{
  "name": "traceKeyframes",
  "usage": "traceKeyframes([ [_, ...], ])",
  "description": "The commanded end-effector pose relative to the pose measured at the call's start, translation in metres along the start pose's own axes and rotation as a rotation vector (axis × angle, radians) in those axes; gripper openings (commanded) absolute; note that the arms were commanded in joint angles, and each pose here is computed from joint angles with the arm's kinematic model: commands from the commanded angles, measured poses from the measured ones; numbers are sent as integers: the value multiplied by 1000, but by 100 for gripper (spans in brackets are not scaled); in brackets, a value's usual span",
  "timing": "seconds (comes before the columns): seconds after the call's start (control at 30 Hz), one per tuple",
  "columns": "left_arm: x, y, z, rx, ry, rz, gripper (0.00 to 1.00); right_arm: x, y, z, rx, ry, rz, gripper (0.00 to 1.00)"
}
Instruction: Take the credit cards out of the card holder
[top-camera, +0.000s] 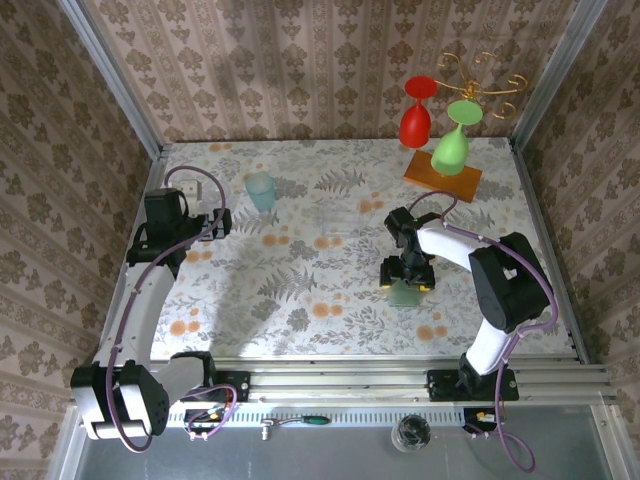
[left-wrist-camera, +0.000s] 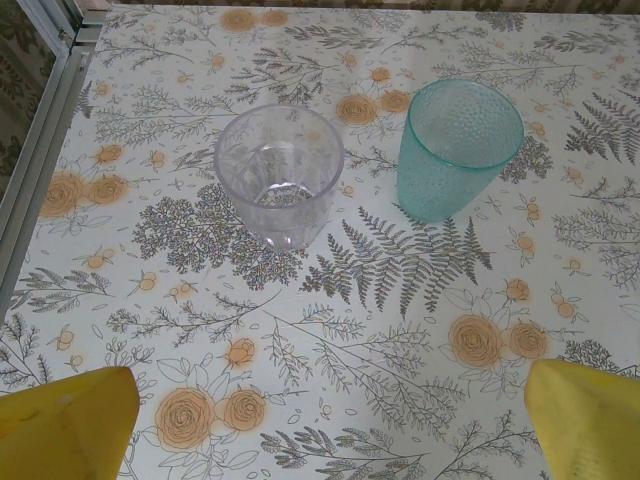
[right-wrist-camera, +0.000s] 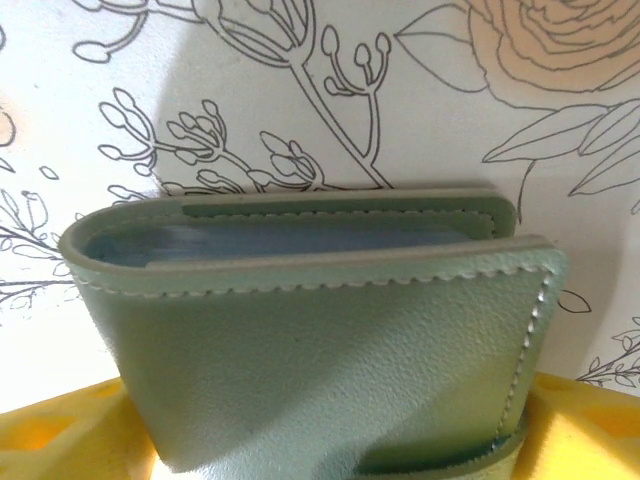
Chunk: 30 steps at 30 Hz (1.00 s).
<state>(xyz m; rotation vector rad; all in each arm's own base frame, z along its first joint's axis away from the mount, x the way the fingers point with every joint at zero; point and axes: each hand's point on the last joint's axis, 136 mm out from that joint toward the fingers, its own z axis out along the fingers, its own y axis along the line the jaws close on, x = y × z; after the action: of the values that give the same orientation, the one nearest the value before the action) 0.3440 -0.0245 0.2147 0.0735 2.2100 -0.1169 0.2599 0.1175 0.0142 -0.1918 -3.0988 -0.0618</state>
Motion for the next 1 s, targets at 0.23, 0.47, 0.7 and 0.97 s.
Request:
traceKeyframes([
  [0.23,-9,-2,-13,5,-27,17,100,-1,30,-11,-33,-7,-36,79],
  [0.47,-9,-2,-19,-6,-46,25,100,1,72,-17,-41,-11,-86,78],
  [0.7,-12,-7,-28,-2,-71,46,100,9,120,-21,-54,-18,-131,79],
  [0.97,-10,-17,-32,5,-73,89,100,12,155,-11,-44,-14,-138,78],
])
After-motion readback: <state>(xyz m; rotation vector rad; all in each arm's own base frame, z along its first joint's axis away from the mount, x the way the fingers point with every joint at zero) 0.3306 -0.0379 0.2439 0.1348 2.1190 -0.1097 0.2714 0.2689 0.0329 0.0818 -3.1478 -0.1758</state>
